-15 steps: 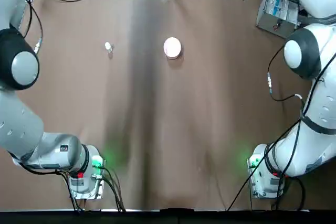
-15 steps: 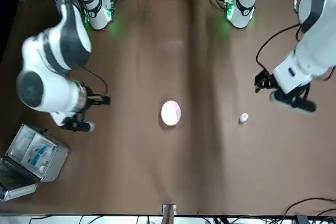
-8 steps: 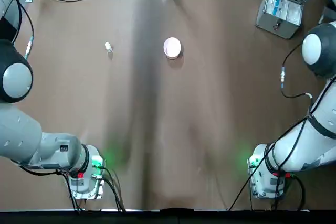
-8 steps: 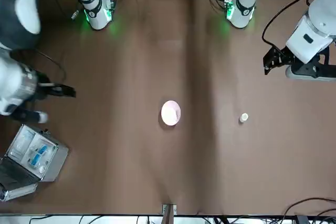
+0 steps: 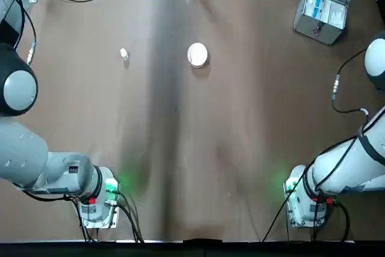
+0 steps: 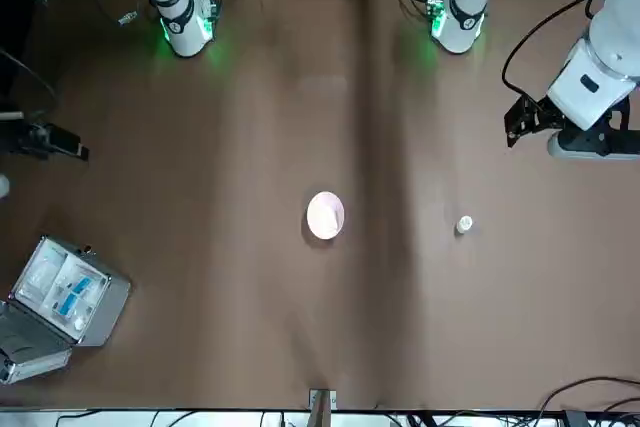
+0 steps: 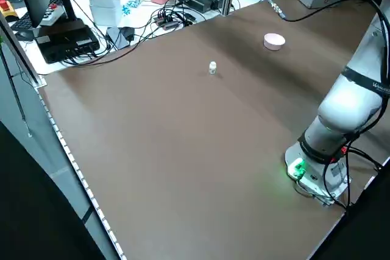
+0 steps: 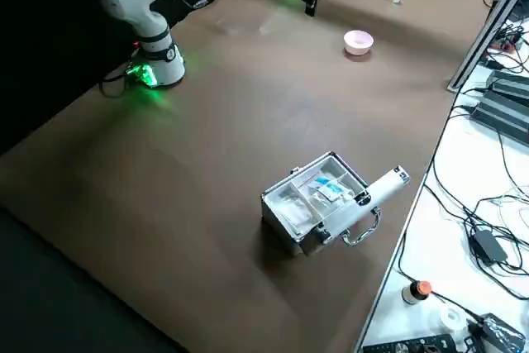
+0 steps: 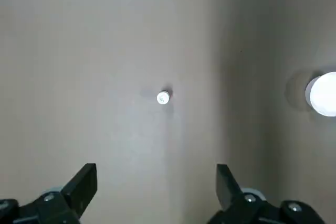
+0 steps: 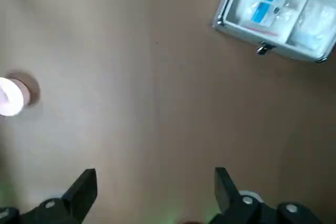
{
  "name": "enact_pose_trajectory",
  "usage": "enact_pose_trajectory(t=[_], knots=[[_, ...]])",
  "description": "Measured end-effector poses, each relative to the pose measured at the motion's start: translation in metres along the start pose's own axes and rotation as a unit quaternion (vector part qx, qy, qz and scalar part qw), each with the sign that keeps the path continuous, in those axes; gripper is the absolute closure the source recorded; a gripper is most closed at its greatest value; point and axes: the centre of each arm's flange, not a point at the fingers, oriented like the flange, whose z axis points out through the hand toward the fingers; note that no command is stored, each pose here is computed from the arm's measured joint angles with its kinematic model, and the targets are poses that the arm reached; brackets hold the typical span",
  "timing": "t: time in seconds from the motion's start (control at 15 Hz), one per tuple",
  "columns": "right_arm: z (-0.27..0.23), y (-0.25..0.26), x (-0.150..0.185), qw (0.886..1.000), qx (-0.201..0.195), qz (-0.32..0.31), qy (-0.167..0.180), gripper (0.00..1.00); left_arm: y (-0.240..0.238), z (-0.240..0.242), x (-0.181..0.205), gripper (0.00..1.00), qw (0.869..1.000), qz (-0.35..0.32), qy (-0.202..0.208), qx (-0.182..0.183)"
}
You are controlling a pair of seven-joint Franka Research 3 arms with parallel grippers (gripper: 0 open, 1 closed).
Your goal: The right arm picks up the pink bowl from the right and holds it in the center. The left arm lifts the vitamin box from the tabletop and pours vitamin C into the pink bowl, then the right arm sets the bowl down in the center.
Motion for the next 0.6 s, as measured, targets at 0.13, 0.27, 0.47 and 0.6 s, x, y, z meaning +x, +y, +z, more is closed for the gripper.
enact_pose_trajectory(t=[0.13, 0.27, 0.47, 0.6], knots=[[-0.005, 0.004, -0.006, 1.000, -0.012, -0.016, 0.003, 0.01, -0.001, 0.005, 0.001, 0.00, 1.000, 0.000, -0.007, 0.001], [-0.005, 0.005, -0.011, 1.000, -0.016, -0.019, 0.008, 0.01, -0.002, 0.012, -0.001, 0.00, 1.000, -0.001, -0.024, 0.002], [-0.004, 0.013, -0.027, 0.999, -0.020, -0.017, 0.039, 0.01, -0.019, 0.013, -0.004, 0.00, 0.999, -0.018, -0.041, -0.009], [-0.010, 0.017, -0.040, 0.999, -0.020, -0.015, 0.043, 0.01, -0.025, 0.012, -0.004, 0.00, 0.999, -0.024, -0.040, -0.018]])
